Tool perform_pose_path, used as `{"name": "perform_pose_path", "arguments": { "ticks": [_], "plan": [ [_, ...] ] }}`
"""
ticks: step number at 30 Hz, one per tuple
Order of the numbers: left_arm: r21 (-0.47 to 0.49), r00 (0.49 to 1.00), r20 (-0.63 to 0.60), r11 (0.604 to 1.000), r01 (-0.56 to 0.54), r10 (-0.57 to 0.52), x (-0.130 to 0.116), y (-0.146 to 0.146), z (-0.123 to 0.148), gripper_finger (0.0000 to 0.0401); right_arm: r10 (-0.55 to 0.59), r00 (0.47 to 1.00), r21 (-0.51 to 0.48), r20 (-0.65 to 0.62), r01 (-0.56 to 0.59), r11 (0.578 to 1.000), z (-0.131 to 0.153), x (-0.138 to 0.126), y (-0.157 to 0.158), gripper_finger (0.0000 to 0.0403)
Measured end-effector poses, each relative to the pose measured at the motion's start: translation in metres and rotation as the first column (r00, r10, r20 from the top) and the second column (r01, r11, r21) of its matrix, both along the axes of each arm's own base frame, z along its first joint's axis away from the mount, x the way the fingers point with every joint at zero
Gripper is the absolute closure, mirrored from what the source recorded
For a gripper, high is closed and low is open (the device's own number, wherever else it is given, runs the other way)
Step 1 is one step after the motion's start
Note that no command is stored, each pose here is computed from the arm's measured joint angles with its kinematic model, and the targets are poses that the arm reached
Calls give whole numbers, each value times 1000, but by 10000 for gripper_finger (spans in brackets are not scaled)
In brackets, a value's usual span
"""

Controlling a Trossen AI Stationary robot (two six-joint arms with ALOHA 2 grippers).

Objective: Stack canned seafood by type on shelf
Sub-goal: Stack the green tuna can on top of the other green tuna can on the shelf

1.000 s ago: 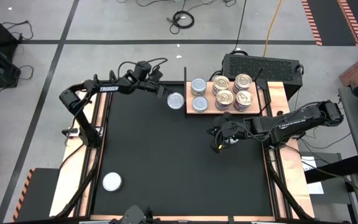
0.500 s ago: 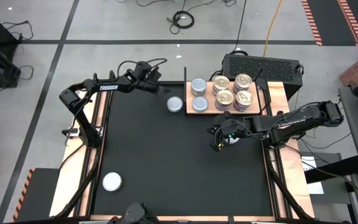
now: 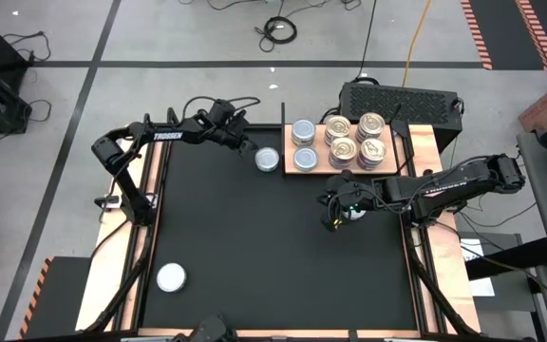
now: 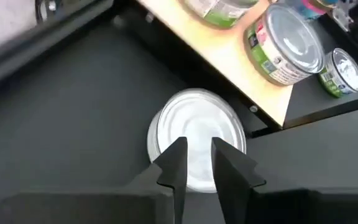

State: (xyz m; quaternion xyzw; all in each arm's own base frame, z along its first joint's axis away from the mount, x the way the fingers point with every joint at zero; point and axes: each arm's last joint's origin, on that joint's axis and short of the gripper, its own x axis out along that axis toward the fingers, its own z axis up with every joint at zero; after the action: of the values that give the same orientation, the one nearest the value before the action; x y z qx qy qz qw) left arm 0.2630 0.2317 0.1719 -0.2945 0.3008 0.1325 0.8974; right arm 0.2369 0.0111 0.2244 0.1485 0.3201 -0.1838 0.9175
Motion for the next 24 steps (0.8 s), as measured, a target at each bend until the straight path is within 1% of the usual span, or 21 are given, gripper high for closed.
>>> {"name": "perform_pose_path", "arguments": {
  "ticks": [3, 6, 9, 12, 21, 24],
  "plan": [
    [-57, 998, -59, 998, -4, 0, -2, -2, 0, 325, 35, 999, -51, -15, -35, 998, 0, 0, -3, 403],
    [-71, 995, -94, 997, 10, -17, -1, -2, 4, 325, 25, 1000, -85, -14, -26, 996, 1, 1, -13, 403],
    [-73, 994, -111, 997, 11, -19, 2, -2, 9, 324, 29, 1000, -63, -12, -29, 998, 1, 2, -23, 403],
    [-107, 985, -170, 994, 2, -20, 5, -1, 6, 324, 32, 999, -41, -14, -32, 999, 0, 2, -29, 403],
    [-182, 960, -270, 983, 21, -71, 27, 20, -6, 324, 46, 999, -48, -22, -47, 998, 0, 2, -30, 403],
    [-216, 954, -286, 976, 26, -89, 33, 25, -12, 324, 45, 999, -47, -22, -46, 998, 0, 2, -30, 403]
  ]
}}
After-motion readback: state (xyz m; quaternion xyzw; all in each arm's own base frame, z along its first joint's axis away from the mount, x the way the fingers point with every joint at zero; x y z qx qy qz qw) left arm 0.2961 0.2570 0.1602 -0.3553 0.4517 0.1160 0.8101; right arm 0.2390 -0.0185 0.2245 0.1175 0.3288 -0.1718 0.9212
